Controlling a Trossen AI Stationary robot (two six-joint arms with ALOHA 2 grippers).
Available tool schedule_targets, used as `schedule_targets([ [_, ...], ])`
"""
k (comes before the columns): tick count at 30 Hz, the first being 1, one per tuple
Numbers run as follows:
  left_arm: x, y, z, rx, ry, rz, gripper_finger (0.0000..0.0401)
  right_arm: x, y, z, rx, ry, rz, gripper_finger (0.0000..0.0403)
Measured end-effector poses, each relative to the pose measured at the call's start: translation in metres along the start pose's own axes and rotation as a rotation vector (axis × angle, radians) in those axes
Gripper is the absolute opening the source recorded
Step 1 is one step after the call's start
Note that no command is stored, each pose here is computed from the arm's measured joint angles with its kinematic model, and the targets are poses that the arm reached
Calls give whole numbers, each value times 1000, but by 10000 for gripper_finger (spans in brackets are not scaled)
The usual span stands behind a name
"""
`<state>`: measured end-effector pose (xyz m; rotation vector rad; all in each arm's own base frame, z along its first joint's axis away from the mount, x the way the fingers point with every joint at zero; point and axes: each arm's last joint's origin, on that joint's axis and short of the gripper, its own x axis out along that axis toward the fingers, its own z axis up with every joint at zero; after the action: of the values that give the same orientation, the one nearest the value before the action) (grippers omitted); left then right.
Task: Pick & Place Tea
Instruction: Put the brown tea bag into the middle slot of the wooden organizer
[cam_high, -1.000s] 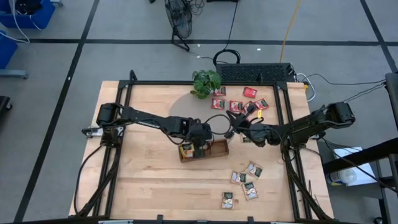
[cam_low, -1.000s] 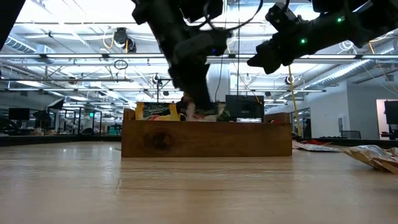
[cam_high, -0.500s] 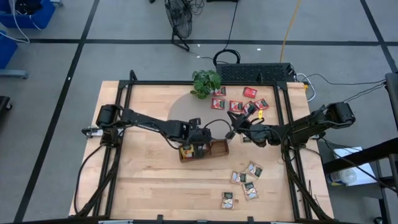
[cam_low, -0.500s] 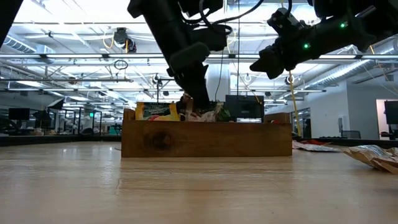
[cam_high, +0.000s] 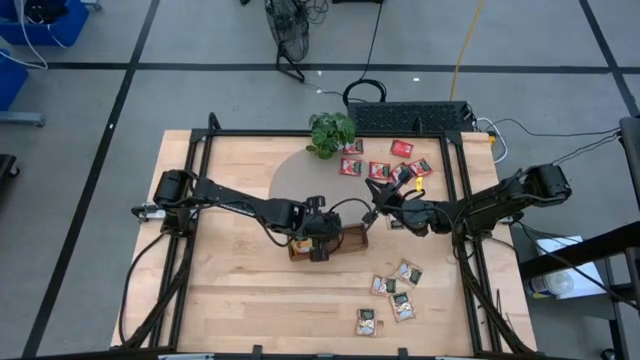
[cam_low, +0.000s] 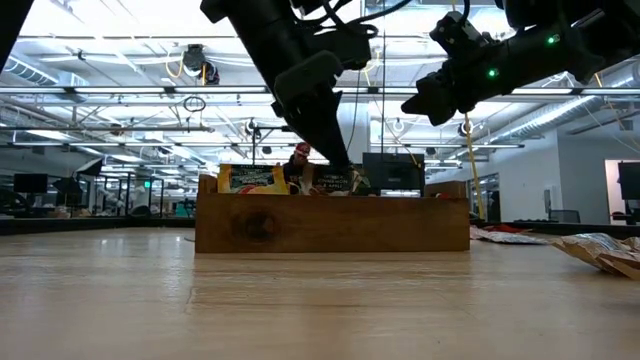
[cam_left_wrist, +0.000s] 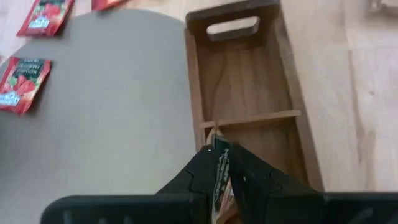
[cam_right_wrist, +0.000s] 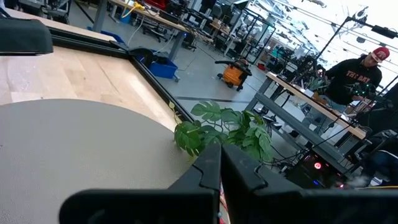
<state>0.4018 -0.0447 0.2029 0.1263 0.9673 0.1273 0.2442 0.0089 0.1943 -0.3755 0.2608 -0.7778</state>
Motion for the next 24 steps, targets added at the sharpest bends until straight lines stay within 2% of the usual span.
schedule_targets([
  [5,-6,1,0,53,3,0,66,0,0,0,3,0,0,0],
  [13,-31,7,6,35,-43,0,67,0,0,-1,-2,4,2,0],
  [17,-44,8,6,36,-45,-4,67,-1,3,-6,-48,42,20,0],
  [20,-62,11,8,39,-72,-8,67,-4,8,-16,-91,97,128,1],
  [22,-74,13,10,22,-105,-14,67,-3,11,-23,-61,141,281,4],
  [24,-88,15,13,24,-158,-18,67,-3,11,-30,-6,202,387,12],
])
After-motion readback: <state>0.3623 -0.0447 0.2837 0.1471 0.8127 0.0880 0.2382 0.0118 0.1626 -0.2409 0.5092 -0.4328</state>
